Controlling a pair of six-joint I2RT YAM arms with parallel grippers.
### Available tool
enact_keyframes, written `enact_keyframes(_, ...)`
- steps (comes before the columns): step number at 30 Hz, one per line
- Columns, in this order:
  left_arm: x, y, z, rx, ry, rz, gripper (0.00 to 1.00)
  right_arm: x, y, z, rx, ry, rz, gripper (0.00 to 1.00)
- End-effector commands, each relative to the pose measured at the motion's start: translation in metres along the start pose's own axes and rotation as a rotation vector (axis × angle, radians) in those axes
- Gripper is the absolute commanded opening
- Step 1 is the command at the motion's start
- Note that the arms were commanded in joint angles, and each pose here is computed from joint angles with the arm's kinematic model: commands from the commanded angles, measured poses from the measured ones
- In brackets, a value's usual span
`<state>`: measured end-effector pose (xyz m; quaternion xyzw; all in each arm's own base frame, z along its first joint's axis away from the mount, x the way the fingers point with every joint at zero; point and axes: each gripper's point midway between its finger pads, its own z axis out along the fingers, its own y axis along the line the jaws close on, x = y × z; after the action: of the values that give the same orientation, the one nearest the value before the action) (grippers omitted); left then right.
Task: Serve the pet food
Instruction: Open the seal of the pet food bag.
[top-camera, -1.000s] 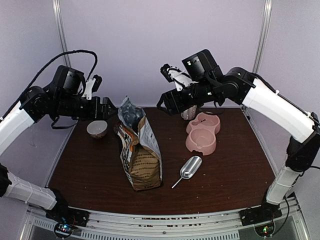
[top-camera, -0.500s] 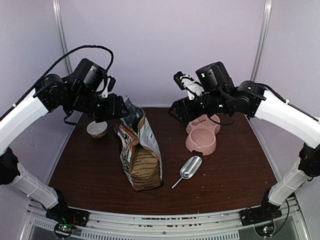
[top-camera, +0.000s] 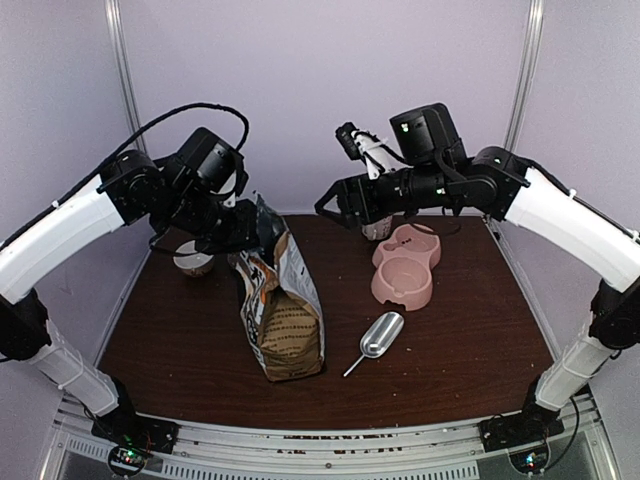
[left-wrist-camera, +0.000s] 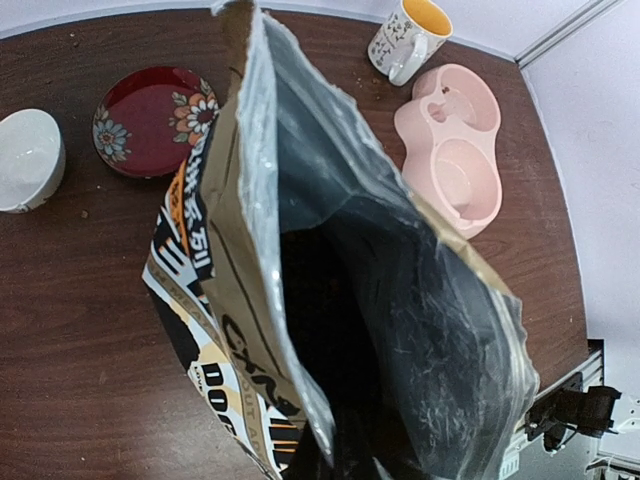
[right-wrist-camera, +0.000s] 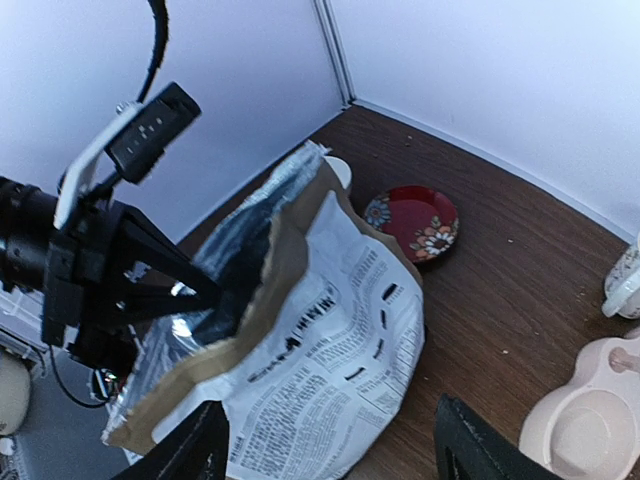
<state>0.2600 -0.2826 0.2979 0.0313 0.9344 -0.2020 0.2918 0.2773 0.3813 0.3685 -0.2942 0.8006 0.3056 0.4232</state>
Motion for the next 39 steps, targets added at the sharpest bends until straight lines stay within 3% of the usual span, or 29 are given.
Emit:
enact_keyframes(1,-0.012,-0.013,-0.007,0.055,-0.057,0.009,0.0,-0.006,0.032,0.016,-0.118,0.044,0.086,0.72)
enact_keyframes(6,-0.014,-0.017,-0.01,0.094,-0.086,0.023,0.0,-0.013,0.036,0.038,-0.05,0.081,0.103,0.73)
enact_keyframes(13,-0.015,-0.013,-0.014,0.101,-0.121,0.047,0.0,0.013,0.022,0.068,0.1,0.191,0.144,0.73)
enact_keyframes(17,-0.013,-0.01,-0.013,0.108,-0.132,0.059,0.0,0.024,0.024,0.079,0.122,0.217,0.177,0.68)
enact_keyframes(19,-0.013,-0.009,-0.013,0.108,-0.142,0.068,0.0,0.027,0.024,0.083,0.136,0.228,0.182,0.59)
enact_keyframes(27,-0.016,-0.003,-0.015,0.065,-0.158,0.131,0.0,0.008,0.027,0.078,0.13,0.173,0.155,0.0)
enact_keyframes(33,-0.027,0.004,-0.043,-0.003,-0.146,0.227,0.0,-0.02,0.024,0.053,0.154,0.114,0.095,0.0)
enact_keyframes(39,-0.026,0.018,-0.071,-0.066,-0.037,0.319,0.0,-0.036,-0.001,0.015,0.257,0.068,0.067,0.0)
